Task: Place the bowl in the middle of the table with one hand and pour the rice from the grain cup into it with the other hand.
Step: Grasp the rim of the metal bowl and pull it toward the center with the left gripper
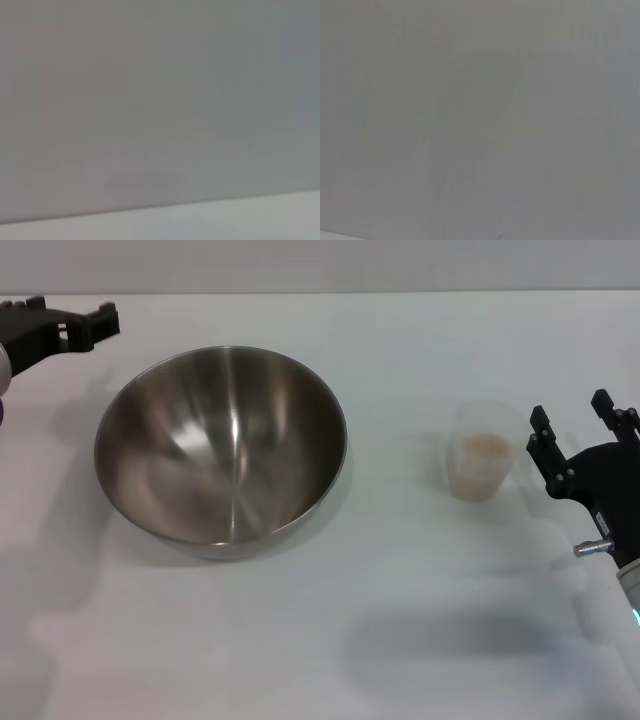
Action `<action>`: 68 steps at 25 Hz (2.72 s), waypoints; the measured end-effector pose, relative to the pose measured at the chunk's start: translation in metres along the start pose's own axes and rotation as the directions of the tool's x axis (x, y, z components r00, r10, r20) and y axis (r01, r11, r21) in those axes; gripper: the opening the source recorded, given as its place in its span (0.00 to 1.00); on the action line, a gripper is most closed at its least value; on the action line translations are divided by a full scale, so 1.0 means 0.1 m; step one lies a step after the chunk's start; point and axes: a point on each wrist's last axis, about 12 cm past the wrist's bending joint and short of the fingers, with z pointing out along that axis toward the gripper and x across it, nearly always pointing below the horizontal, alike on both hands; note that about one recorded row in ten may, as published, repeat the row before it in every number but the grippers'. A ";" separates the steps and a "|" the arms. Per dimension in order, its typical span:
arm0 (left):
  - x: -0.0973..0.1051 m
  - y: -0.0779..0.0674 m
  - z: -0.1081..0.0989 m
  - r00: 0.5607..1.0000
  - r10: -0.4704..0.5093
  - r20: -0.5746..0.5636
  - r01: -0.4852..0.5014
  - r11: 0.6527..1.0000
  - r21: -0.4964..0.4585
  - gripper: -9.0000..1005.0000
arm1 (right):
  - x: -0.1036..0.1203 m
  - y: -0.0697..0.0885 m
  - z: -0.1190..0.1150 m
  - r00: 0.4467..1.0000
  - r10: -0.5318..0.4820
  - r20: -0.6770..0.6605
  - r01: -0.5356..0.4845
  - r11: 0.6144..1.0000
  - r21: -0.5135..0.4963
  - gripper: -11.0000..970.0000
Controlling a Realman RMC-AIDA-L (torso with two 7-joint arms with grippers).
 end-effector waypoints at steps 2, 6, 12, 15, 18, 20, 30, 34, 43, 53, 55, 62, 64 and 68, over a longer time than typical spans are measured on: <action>-0.06 -0.02 -0.07 0.999 0.008 -0.031 -0.008 1.000 0.009 0.81 | 0.00 0.00 0.01 1.000 -0.001 0.002 0.001 1.000 -0.002 0.70; -0.10 0.03 -0.16 0.995 0.006 -0.097 -0.006 1.000 0.003 0.81 | -0.01 0.00 0.03 1.000 -0.003 0.008 0.003 1.000 -0.006 0.70; -0.10 0.09 -0.17 0.972 -0.007 -0.237 0.008 1.000 0.004 0.81 | -0.02 0.00 0.04 1.000 -0.006 0.011 0.006 1.000 -0.007 0.70; -0.08 0.06 -0.18 0.963 0.002 -0.269 0.002 1.000 0.016 0.81 | -0.02 -0.01 0.04 1.000 -0.008 0.014 0.008 1.000 -0.006 0.70; -0.04 0.01 -0.20 0.955 0.020 -0.297 -0.009 0.999 0.040 0.81 | -0.02 -0.02 0.04 1.000 -0.010 0.014 0.010 1.000 -0.005 0.70; -0.03 -0.01 -0.21 0.951 0.025 -0.309 -0.011 0.999 0.046 0.81 | -0.02 -0.02 0.04 1.000 -0.011 0.014 0.011 1.000 -0.004 0.70; -0.05 -0.19 -0.26 0.943 0.069 -0.325 -0.039 0.994 0.099 0.81 | -0.01 -0.03 0.02 1.000 -0.027 0.016 0.027 0.999 -0.018 0.70; -0.04 -0.23 -0.24 0.939 0.080 -0.336 -0.044 0.993 0.111 0.81 | -0.01 -0.03 0.00 1.000 -0.026 0.015 0.027 0.999 -0.018 0.70; 0.11 -0.27 -0.16 0.922 0.072 -0.380 -0.026 0.992 0.126 0.81 | -0.02 -0.04 -0.01 0.999 -0.031 0.024 0.031 0.999 -0.017 0.70; 0.09 -0.33 -0.18 0.921 0.036 -0.388 0.030 0.986 0.163 0.74 | -0.05 -0.06 -0.02 0.997 -0.045 0.061 0.046 0.999 -0.018 0.70; 0.09 -0.34 -0.18 0.921 0.045 -0.387 0.023 0.986 0.168 0.72 | -0.06 -0.07 -0.03 0.996 -0.050 0.071 0.052 0.998 -0.020 0.70; 0.05 -0.44 -0.13 0.914 0.093 -0.395 -0.013 0.979 0.202 0.46 | -0.08 -0.10 -0.04 0.994 -0.066 0.090 0.068 0.997 -0.021 0.70; 0.05 -0.45 -0.12 0.912 0.094 -0.400 -0.011 0.978 0.206 0.37 | -0.08 -0.10 -0.04 0.994 -0.067 0.090 0.069 0.997 -0.020 0.70; 0.05 -0.47 -0.08 0.907 0.097 -0.410 -0.009 0.978 0.210 0.21 | -0.08 -0.13 -0.06 0.992 -0.076 0.100 0.078 0.997 -0.013 0.70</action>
